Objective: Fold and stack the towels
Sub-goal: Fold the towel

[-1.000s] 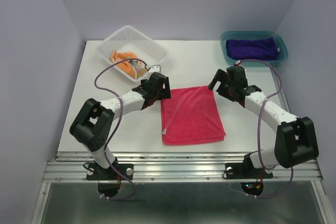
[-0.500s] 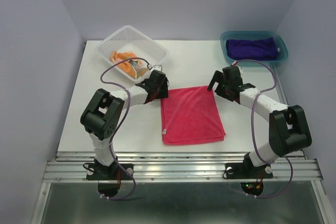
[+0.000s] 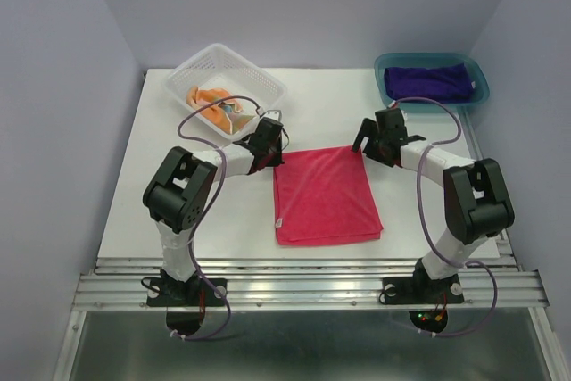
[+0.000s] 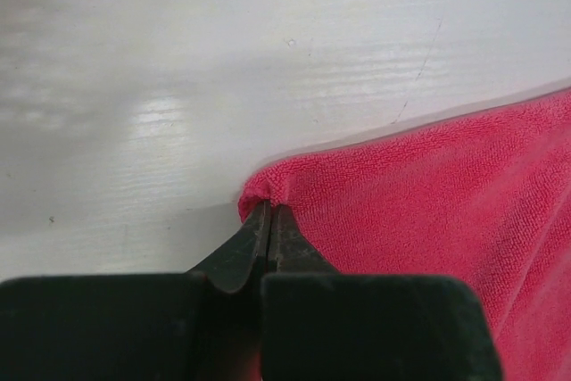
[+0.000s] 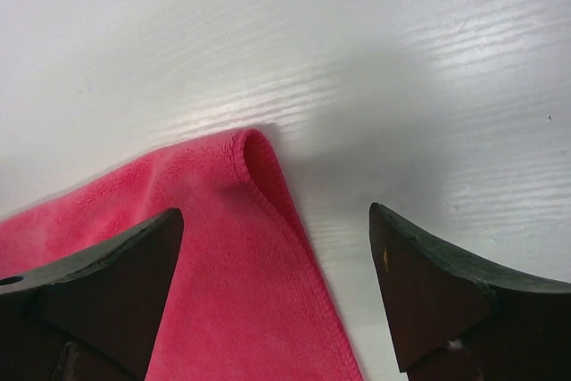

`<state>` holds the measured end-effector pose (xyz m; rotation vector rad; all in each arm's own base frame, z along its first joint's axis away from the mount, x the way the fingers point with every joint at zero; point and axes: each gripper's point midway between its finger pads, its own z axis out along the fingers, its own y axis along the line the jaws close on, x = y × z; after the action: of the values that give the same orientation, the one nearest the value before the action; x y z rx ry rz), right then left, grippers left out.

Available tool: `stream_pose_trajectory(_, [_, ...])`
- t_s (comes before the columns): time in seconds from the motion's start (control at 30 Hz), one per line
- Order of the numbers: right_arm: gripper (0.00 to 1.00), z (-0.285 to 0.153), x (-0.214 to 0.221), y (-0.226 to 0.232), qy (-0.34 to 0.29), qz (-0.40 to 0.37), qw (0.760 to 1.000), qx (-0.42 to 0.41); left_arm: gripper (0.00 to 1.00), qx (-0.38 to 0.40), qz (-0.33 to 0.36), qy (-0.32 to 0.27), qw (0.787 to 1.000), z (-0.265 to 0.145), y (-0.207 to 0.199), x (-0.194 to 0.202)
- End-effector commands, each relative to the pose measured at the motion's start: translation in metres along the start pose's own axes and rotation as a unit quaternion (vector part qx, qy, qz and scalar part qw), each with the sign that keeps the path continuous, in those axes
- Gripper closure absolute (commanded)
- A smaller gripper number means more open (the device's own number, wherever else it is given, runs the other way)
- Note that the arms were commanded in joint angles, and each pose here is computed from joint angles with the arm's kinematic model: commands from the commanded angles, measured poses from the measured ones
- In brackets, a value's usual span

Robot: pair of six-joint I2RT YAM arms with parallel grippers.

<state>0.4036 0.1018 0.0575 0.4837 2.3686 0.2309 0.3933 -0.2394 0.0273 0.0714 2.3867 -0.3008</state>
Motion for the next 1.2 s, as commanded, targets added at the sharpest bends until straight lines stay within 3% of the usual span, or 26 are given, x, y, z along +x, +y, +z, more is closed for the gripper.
stream_pose_trajectory(0.0, [0.13,0.007,-0.037,0.021,-0.044,-0.014,0.998,-0.034,1.00,0.004,0.006,-0.013,1.000,0.000,-0.001,-0.013])
stream_pose_trajectory(0.17, [0.39,0.015,-0.041,0.028,-0.043,-0.027,0.998,-0.046,1.00,-0.008,0.001,-0.033,0.999,-0.007,0.005,-0.020])
stream_pose_trajectory(0.27, [0.48,0.018,-0.039,0.032,-0.040,-0.031,0.997,-0.059,1.00,-0.006,0.000,-0.038,0.999,-0.008,0.005,-0.021])
stream_pose_trajectory(0.53, [0.61,0.034,-0.029,0.030,-0.018,-0.039,0.998,-0.056,1.00,-0.006,0.002,-0.047,0.999,-0.011,0.006,-0.025])
stream_pose_trajectory(0.77, [0.99,0.036,-0.031,0.016,-0.026,-0.035,0.999,-0.024,1.00,-0.019,-0.005,-0.071,0.997,-0.020,0.017,-0.037])
stream_pose_trajectory(0.9, [0.99,0.032,-0.037,0.012,-0.035,-0.033,0.999,-0.021,1.00,-0.002,-0.008,-0.087,0.996,-0.033,0.017,-0.046])
stream_pose_trajectory(1.03, [0.99,0.021,-0.034,0.029,-0.032,-0.046,0.996,-0.075,1.00,0.062,0.000,-0.093,0.994,-0.045,-0.003,-0.046])
stream_pose_trajectory(1.17, [0.99,0.006,-0.039,0.040,-0.047,-0.051,0.991,-0.110,1.00,0.072,0.001,-0.090,0.993,-0.048,-0.006,-0.041])
